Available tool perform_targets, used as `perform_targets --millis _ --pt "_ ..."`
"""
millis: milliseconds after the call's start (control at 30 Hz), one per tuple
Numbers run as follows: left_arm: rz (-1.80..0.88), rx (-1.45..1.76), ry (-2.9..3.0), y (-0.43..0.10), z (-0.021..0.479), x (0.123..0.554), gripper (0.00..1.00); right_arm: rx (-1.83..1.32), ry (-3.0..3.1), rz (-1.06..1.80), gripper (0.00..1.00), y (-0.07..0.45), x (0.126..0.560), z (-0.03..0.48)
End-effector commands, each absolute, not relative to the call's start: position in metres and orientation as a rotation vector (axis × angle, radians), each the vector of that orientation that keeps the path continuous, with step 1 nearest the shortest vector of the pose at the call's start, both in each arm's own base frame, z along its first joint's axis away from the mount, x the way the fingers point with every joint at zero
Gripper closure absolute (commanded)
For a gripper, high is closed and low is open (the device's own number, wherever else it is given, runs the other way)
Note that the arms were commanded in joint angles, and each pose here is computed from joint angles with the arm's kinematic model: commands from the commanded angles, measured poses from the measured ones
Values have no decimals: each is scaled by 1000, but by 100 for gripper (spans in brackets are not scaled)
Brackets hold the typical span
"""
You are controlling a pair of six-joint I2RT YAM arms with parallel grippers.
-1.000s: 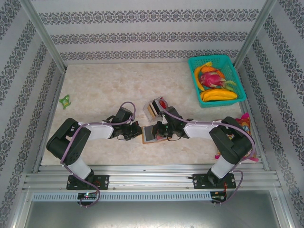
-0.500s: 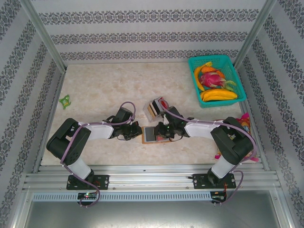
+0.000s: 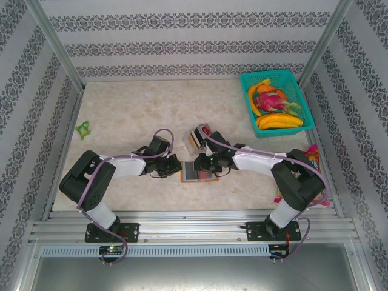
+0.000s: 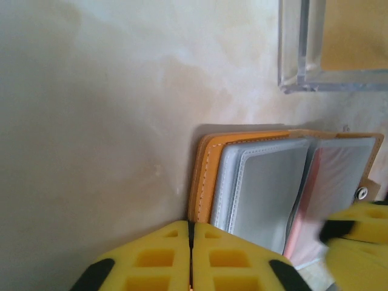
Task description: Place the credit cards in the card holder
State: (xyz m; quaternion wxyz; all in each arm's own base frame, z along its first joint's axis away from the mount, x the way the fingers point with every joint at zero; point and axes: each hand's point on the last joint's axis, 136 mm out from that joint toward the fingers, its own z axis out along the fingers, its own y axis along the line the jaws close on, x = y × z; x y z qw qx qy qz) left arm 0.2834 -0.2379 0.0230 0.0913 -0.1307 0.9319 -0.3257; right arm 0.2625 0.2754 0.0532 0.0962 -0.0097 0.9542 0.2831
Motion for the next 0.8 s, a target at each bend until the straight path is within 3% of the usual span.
perform_targets --millis 0,200,500,767 --pt "-849 -389 2716 -223 46 301 81 -213 2737 547 71 255 285 93" --pt "-955 -454 2577 -215 81 344 54 -356 2647 220 70 250 336 113" --pt "-1158 -577 2491 -229 87 424 43 -571 2550 10 67 280 365 113" --pt "-1240 -639 2496 -236 71 451 43 -644 2548 -114 64 287 370 99"
